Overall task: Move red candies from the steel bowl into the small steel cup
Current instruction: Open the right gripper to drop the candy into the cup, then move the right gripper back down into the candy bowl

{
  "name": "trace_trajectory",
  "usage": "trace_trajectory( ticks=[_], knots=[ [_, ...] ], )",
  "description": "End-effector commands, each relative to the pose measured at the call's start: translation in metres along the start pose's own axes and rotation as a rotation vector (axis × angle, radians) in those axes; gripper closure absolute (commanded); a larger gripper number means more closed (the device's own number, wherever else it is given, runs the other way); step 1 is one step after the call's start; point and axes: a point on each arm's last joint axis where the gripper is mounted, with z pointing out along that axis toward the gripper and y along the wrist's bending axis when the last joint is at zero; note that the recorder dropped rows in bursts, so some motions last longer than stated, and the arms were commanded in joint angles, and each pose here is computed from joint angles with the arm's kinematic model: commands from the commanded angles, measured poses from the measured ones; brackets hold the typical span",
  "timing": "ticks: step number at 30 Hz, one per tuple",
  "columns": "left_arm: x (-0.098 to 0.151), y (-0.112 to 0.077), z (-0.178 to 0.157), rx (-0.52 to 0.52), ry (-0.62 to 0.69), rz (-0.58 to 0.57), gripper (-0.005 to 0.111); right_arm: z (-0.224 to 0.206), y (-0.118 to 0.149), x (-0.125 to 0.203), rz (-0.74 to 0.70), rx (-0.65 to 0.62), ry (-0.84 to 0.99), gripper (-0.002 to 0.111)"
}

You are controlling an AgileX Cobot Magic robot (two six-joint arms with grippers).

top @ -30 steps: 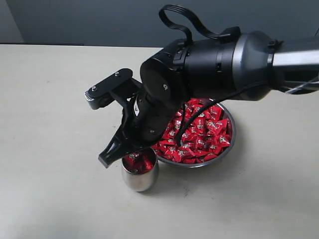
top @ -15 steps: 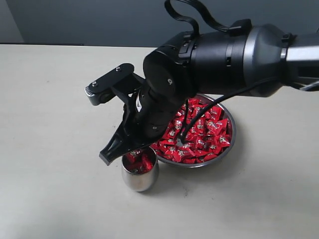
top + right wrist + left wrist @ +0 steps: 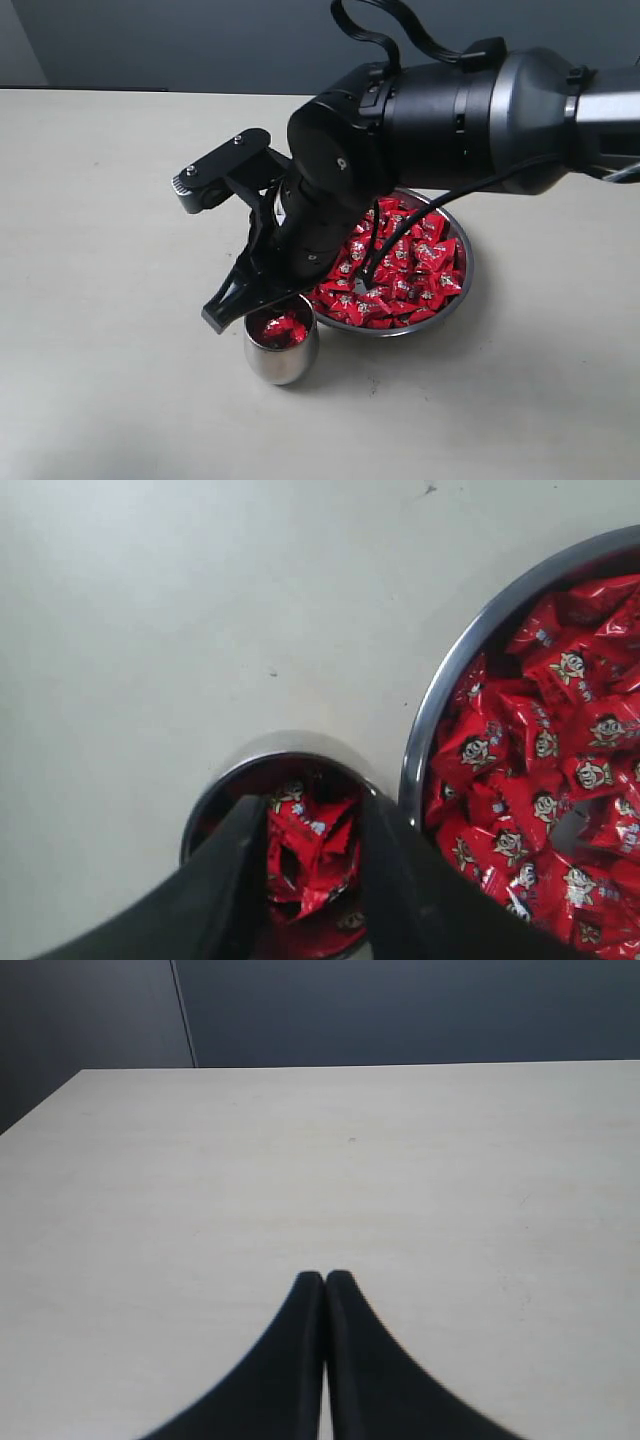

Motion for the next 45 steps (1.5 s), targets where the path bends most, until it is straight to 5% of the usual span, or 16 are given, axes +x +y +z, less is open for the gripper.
trace_trajectory(
  ticks=[1,8,14,19,28,35,45],
  knots=[
    [0.0,0.0,0.0,0.006,-0.011,-0.006,0.106,-0.014,-0.002,-0.003,-0.038,0.028,-0.033,0.075],
    [0.0,0.0,0.0,0.006,-0.011,-0.006,0.106,-0.043,-0.025,-0.008,-0.063,0.277,-0.131,0.075],
    [0.0,0.0,0.0,0.006,-0.011,-0.006,0.106,-0.053,-0.084,-0.003,0.097,0.562,-0.119,0.076],
    [0.0,0.0,0.0,0.006,-0.011,-0.006,0.106,-0.047,-0.118,0.012,0.34,0.468,-0.065,0.076],
    [0.0,0.0,0.0,0.006,-0.011,-0.006,0.106,-0.013,-0.107,0.02,0.37,0.214,0.079,0.076],
    [0.0,0.0,0.0,0.006,-0.011,-0.006,0.106,0.037,-0.11,0.036,0.358,0.22,0.278,0.063],
    [0.0,0.0,0.0,0.006,-0.011,-0.006,0.106,0.054,-0.112,0.038,0.353,0.217,0.297,0.063]
  ],
)
